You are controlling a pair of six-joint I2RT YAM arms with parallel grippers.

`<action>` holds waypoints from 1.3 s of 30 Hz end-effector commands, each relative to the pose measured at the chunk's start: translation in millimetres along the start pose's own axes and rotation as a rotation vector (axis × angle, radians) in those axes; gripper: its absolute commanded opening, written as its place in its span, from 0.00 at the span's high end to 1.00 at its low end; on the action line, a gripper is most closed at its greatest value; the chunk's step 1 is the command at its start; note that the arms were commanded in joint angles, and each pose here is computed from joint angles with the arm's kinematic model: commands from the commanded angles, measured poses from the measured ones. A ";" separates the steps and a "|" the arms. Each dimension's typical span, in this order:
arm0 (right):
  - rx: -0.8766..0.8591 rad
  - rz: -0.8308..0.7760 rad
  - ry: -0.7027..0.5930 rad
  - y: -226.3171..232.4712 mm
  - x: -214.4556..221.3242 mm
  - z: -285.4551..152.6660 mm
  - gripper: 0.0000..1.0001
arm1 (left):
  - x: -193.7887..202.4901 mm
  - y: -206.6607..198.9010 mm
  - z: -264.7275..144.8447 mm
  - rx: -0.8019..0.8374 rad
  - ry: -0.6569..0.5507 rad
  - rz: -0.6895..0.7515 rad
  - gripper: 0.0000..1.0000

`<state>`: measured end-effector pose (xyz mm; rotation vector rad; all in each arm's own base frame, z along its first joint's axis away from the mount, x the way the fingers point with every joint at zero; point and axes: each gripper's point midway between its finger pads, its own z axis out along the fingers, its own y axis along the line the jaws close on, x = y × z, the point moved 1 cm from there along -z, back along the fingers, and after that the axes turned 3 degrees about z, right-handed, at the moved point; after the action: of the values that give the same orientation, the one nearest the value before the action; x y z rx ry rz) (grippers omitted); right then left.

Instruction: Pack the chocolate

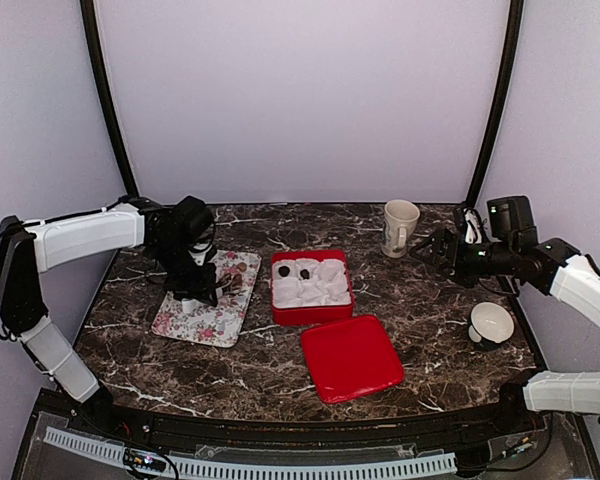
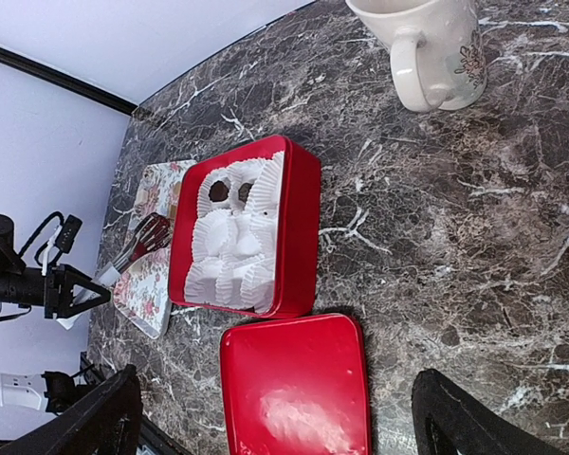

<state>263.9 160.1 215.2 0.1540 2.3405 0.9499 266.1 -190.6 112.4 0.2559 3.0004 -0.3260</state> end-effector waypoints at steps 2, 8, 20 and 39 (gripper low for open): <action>-0.036 -0.007 -0.018 4.8 -2.5 -1.6 0.00 | 3.6 -2.3 -40.5 0.024 -0.067 0.006 0.70; -0.052 -0.009 -0.013 7.9 -3.2 -0.4 0.00 | -5.1 -15.0 -70.3 0.082 -0.140 0.030 0.70; -0.073 -0.006 -0.020 13.1 -7.4 0.4 0.00 | -41.6 -102.1 -114.0 0.260 -0.274 0.230 0.71; -0.050 0.012 -0.013 4.3 2.7 -4.2 0.00 | -67.8 -177.2 -25.5 0.306 -0.197 0.322 0.72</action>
<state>260.6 165.1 217.8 0.1439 2.3251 1.0113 286.9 -346.5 167.8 0.6816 2.7207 -0.6541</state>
